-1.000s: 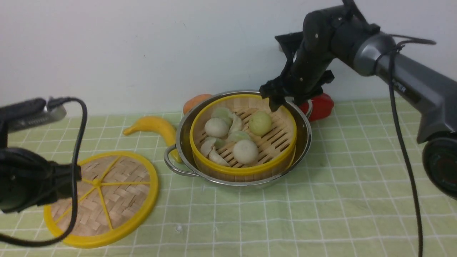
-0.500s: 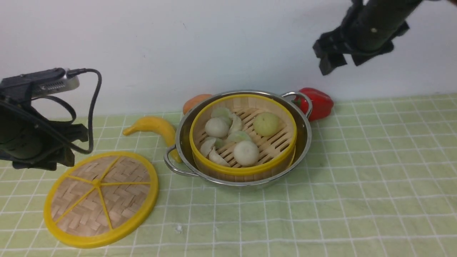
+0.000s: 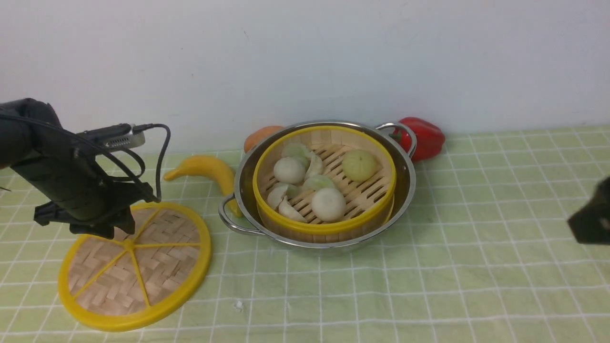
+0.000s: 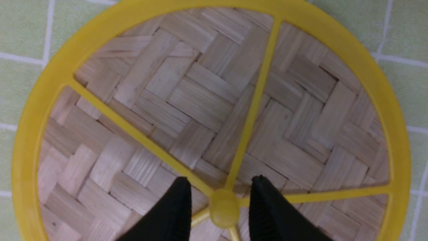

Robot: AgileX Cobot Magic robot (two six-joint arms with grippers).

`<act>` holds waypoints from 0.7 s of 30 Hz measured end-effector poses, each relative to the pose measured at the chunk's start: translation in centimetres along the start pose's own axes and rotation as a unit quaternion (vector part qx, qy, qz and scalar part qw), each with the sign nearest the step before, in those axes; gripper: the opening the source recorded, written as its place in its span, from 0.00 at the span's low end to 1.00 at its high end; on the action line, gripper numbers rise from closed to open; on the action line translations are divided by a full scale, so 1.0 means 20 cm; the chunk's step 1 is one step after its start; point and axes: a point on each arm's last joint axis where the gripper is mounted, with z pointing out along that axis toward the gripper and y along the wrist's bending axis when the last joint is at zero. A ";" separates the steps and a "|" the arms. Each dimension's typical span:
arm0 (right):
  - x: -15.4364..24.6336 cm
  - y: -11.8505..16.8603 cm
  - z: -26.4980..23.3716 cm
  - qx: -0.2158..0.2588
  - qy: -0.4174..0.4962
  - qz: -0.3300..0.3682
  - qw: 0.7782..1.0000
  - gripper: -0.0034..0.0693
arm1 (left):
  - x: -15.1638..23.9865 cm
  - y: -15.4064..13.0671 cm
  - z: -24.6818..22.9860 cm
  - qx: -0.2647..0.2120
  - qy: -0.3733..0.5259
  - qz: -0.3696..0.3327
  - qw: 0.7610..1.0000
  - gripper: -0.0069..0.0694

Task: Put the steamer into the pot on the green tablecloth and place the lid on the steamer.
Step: 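Grasp the bamboo steamer lid lying on the table by its centre knob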

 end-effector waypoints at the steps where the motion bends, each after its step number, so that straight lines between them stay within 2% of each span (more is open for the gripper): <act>1: 0.04 0.00 -0.06 -0.002 -0.020 0.000 1.000 0.79 | 0.00 0.00 0.02 0.001 0.004 -0.002 1.000 0.41; 4: 0.14 0.00 -0.24 -0.010 -0.087 0.009 0.996 0.79 | 0.00 0.00 0.09 0.003 0.018 -0.007 1.000 0.41; 10: 0.26 -0.02 -0.40 -0.006 -0.155 0.023 0.988 0.79 | 0.00 0.00 0.11 0.005 0.022 -0.010 1.000 0.38; 15: 0.27 -0.04 -0.41 0.011 -0.165 0.032 0.986 0.79 | 0.00 -0.01 0.11 0.012 0.031 -0.013 0.999 0.26; 21: 0.27 -0.04 -0.41 0.011 -0.162 0.034 0.986 0.79 | 0.01 -0.01 0.10 0.016 0.044 -0.008 0.999 0.25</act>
